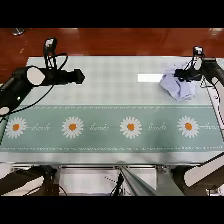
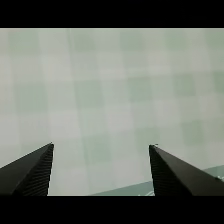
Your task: Fold the shirts.
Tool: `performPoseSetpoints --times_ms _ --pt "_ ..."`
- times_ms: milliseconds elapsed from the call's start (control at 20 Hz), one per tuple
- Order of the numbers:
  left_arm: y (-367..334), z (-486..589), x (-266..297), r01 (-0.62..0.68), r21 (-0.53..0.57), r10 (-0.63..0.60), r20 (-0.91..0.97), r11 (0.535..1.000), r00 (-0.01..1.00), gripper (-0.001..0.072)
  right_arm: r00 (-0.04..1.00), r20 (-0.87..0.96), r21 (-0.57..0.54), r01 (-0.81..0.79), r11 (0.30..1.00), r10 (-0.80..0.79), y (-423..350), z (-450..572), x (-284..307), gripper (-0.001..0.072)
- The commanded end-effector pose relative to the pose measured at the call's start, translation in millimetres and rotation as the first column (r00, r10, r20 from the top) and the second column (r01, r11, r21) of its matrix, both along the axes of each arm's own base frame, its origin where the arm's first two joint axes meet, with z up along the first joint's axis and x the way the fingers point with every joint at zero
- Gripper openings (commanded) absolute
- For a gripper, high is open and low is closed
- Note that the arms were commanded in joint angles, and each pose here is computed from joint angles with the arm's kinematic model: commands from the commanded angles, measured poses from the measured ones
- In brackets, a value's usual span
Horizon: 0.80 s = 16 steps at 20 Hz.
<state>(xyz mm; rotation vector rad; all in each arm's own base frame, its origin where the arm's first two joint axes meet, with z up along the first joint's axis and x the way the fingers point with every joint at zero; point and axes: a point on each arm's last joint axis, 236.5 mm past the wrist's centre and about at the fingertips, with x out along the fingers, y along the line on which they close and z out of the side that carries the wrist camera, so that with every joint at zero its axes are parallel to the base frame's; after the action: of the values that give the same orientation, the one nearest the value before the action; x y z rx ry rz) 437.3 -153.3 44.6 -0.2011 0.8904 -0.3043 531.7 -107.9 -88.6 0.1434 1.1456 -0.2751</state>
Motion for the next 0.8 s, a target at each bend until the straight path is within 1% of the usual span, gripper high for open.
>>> performPoseSetpoints --times_ms 0,50,150,200,300,350,400,450,500,550,600,750 --pt "6 -8 -17 0.045 0.033 -0.042 -0.081 0.998 0.996 0.0703 0.99 -0.124 0.109 -0.05 0.993 0.064 21 5 -23 0.0025" --pt "11 -6 -26 0.053 0.037 -0.048 -0.122 0.998 0.991 0.0703 0.993 -0.083 0.102 -0.072 0.992 0.08 22 30 -15 0.0025" --pt "21 10 -43 0.064 0.039 -0.056 -0.169 0.997 0.984 0.0703 0.986 0.127 0.063 -0.121 0.991 0.112 25 122 15 0.0025" --pt "27 24 -51 0.063 0.038 -0.056 -0.168 0.997 0.984 0.0703 0.959 0.258 0.051 -0.133 0.99 0.116 29 177 27 0.0025" --pt "33 51 -74 0.073 0.037 -0.067 -0.152 0.997 0.986 0.0703 0.85 0.507 0.032 -0.183 0.983 0.142 48 294 29 0.0025" --pt "30 62 -97 0.102 0.029 -0.096 -0.174 0.994 0.98 0.0703 0.785 0.587 0.014 -0.252 0.968 0.197 67 345 15 0.0025" --pt "22 70 -125 0.14 0.003 -0.137 -0.199 0.99 0.97 0.0703 0.708 0.651 -0.028 -0.337 0.941 0.273 92 393 -7 0.0025" --pt "13 77 -148 0.168 -0.024 -0.169 -0.19 0.986 0.967 0.0703 0.629 0.705 -0.088 -0.383 0.92 0.329 111 436 -31 0.0025" --pt "6 81 -166 0.186 -0.038 -0.19 -0.157 0.982 0.969 0.0703 0.558 0.744 -0.149 -0.396 0.906 0.366 124 470 -53 0.0025" --pt "3 83 -178 0.183 -0.053 -0.188 -0.122 0.982 0.975 0.0703 0.484 0.778 -0.211 -0.398 0.893 0.4 136 503 -75 0.0025" --pt "2 84 -187 0.148 -0.085 -0.156 -0.09 0.985 0.984 0.0703 0.426 0.804 -0.25 -0.392 0.885 0.416 144 528 -95 0.0025" --pt "6 85 -200 0.069 -0.159 -0.076 -0.039 0.985 0.996 0.0703 0.274 0.862 -0.312 -0.379 0.871 0.427 164 587 -150 0.0025"
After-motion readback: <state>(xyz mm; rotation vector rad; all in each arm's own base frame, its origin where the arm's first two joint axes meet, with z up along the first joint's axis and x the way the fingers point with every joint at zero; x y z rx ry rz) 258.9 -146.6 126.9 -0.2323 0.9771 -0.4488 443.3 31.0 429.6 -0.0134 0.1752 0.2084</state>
